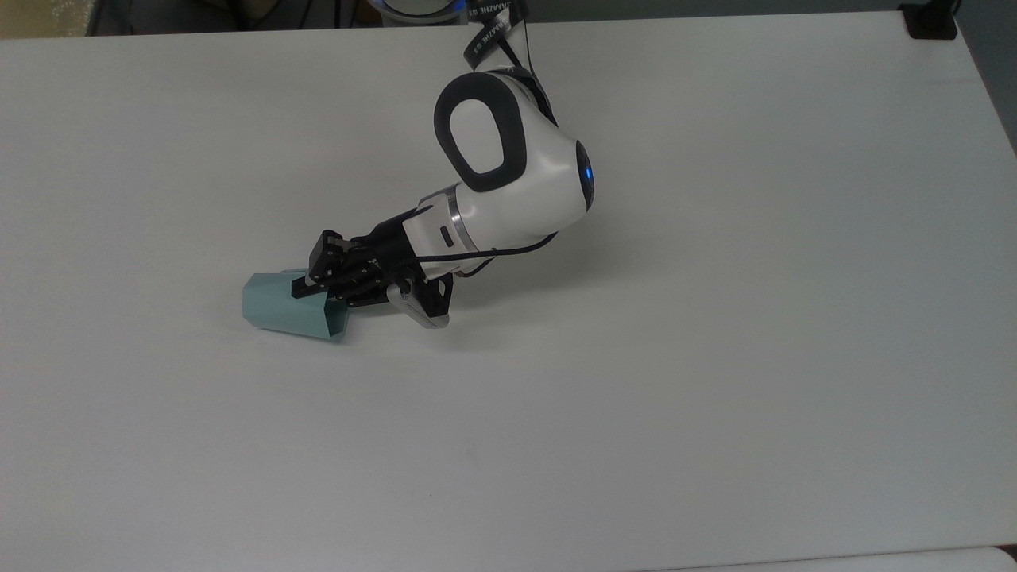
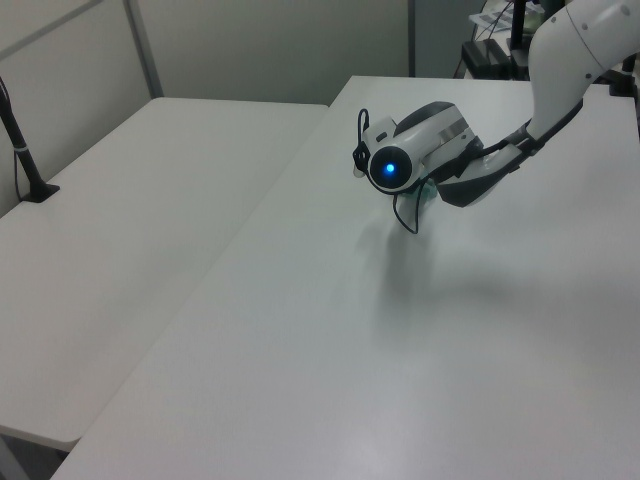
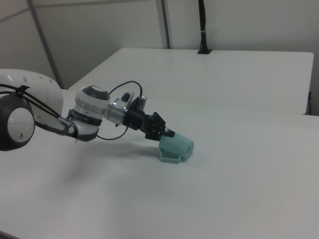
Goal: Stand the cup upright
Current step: 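Lift the cup and rotate it so the rim faces up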
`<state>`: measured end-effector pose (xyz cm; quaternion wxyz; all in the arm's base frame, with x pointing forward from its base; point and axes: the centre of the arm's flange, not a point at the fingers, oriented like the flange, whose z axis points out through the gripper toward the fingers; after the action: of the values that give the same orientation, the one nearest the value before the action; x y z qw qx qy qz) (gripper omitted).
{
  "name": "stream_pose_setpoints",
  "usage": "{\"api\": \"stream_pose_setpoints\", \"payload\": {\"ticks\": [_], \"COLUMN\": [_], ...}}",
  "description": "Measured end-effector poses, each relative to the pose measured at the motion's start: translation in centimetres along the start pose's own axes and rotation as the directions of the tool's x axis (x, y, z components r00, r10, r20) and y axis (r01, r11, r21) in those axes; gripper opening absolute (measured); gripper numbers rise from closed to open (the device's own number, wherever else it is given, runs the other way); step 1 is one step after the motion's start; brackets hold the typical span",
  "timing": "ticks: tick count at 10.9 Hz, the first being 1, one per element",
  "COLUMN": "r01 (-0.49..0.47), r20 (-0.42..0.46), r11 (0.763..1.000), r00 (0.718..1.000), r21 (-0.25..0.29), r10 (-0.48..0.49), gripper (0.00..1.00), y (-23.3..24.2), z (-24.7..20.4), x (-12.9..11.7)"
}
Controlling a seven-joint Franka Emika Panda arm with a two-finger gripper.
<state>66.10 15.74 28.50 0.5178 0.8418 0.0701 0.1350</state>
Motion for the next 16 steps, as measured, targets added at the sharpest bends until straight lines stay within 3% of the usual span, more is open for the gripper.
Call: {"api": "stream_pose_setpoints", "payload": {"ticks": [2,4,6,7,8,10,12,14,16], "r01": [-0.010,-0.037,-0.064,-0.071,-0.096,-0.176,-0.253,-0.348,-0.479], "r20": [0.006,0.037,0.074,0.092,0.126,0.202,0.278,0.347,0.433], "r11": [1.000,0.995,0.974,0.954,0.920,0.826,0.709,0.568,0.401], "r00": [1.000,0.999,0.996,0.995,0.991,0.976,0.957,0.931,0.878], "r21": [0.014,0.089,0.219,0.290,0.381,0.536,0.658,0.746,0.781], "r10": [0.010,0.033,0.049,0.046,0.051,0.077,0.084,0.115,0.206], "gripper": [0.11,0.04,0.04,0.04,0.04,0.04,0.04,0.04,0.04], "y": [1.0,4.4,11.4,14.8,17.9,22.5,23.4,22.4,21.0], "z": [-0.2,-1.5,-3.6,-4.1,-4.4,-4.7,-5.6,-4.5,-1.0], "x": [0.3,1.0,1.1,0.4,-0.7,-4.4,-8.1,-10.7,-12.1]}}
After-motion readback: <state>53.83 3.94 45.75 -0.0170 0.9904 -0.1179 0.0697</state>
